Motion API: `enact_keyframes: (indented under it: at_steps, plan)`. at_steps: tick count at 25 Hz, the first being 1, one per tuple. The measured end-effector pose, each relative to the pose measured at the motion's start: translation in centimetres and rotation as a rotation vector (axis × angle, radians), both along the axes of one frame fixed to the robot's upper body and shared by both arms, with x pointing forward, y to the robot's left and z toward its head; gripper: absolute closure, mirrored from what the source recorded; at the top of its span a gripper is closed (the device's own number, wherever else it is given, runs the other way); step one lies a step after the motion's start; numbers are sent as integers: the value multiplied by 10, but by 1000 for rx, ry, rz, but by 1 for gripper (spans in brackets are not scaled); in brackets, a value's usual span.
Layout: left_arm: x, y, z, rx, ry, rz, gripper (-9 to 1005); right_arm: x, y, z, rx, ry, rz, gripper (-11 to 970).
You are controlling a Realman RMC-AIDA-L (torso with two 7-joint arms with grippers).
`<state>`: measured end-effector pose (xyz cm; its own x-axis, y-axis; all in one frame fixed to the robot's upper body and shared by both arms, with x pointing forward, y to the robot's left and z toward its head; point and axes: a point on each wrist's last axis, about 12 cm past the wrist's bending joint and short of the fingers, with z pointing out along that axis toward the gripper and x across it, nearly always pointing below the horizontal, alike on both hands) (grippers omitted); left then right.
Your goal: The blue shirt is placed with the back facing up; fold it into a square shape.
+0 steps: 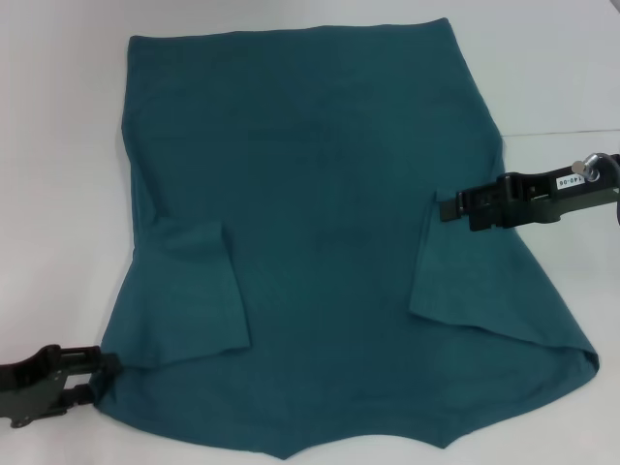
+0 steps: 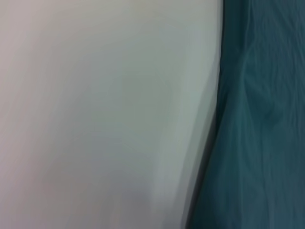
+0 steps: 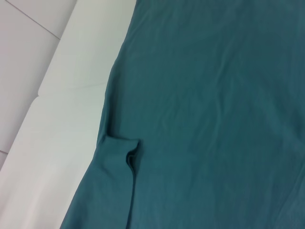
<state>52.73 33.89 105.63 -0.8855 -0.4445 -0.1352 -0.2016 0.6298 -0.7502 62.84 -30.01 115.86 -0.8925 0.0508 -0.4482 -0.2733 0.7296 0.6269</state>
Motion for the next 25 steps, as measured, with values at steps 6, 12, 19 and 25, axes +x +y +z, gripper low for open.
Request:
enact_keyframes:
  at_steps: [6, 12, 19, 25]
  plan:
    - [-3, -1, 0, -18, 3, -7, 384, -1, -2, -2, -1, 3, -1, 277]
    - [6, -8, 5, -28, -19, -27, 384, -2, -2, -3, 0, 3, 1, 278]
    - [9, -14, 9, -52, -25, -57, 383, -3, -3, -2, 0, 3, 1, 278]
    - [-4, -4, 10, -95, -16, -40, 383, -2, -4, -1, -2, 1, -1, 277]
